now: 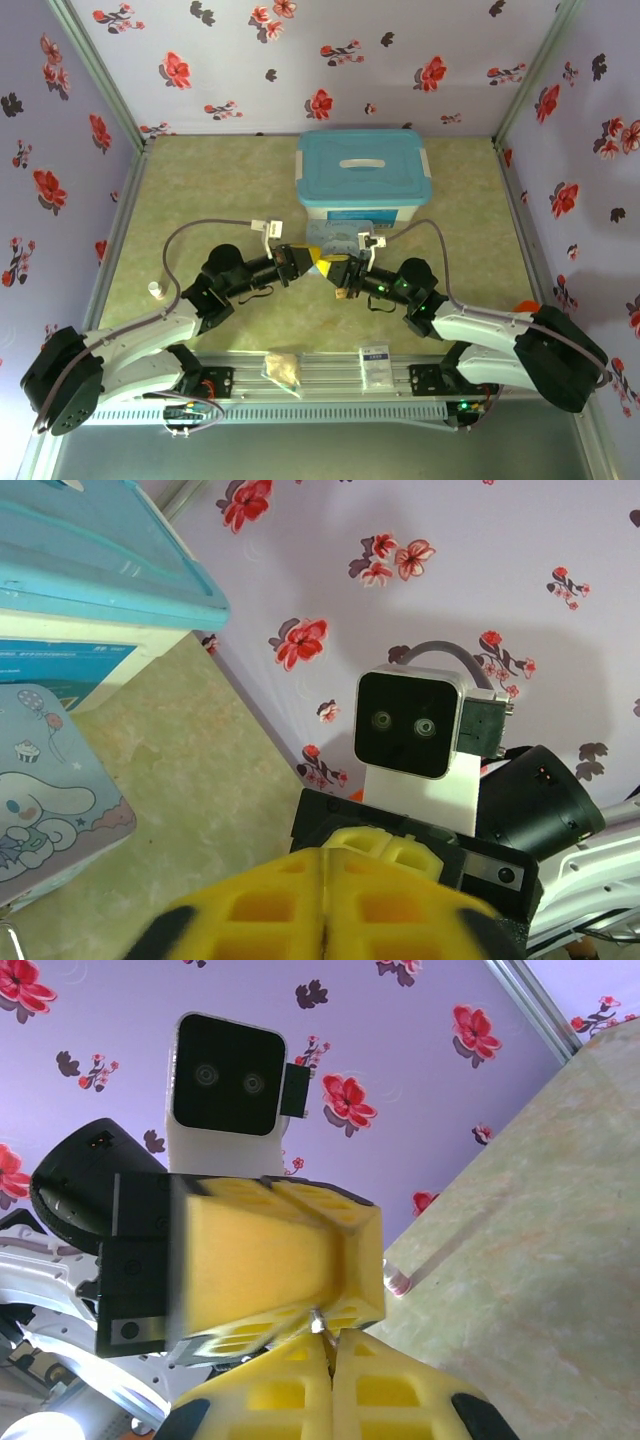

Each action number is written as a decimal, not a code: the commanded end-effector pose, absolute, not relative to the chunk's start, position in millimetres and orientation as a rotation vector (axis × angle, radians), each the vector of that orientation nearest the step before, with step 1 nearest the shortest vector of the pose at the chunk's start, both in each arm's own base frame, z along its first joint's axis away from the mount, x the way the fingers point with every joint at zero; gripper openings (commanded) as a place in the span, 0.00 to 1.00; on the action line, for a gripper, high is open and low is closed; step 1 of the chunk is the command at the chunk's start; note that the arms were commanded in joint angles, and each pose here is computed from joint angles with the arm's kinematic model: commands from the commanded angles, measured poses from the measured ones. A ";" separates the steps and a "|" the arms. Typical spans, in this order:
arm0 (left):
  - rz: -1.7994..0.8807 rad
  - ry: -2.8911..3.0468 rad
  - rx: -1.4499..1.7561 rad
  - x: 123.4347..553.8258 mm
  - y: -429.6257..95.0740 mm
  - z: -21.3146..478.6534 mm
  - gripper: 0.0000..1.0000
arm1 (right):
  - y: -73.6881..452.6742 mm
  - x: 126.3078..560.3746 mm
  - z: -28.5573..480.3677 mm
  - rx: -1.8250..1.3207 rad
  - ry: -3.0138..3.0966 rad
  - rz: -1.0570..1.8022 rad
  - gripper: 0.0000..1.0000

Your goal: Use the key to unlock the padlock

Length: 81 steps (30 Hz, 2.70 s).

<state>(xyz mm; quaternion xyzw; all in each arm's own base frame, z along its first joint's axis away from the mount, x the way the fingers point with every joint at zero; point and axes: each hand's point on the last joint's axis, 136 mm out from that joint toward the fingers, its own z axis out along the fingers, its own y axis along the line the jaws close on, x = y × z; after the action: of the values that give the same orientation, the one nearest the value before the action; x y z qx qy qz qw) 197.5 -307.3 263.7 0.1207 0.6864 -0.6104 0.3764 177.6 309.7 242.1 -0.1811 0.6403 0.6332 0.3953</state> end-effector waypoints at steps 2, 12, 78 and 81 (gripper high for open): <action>-1.488 1.742 0.190 212.5 -295.3 266.2 0.47 | 303.9 185.6 232.2 -0.418 1.675 1.557 0.00; -1.056 2.160 0.032 222.0 -283.4 176.1 0.64 | 244.7 222.4 142.8 -0.209 2.179 1.121 0.00; -1.361 2.178 -0.170 214.7 -390.0 66.9 0.08 | 228.9 172.0 51.9 0.188 2.474 1.451 0.00; -1.379 2.173 -0.184 214.9 -389.9 64.0 0.08 | 235.4 174.4 50.2 0.225 2.462 1.518 0.00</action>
<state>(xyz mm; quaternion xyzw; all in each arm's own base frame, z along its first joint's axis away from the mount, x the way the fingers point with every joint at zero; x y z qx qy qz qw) 211.2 -381.7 43.9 -0.0501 0.8415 -0.4656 0.2694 170.1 222.1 32.2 0.0726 0.8725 0.4673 0.1231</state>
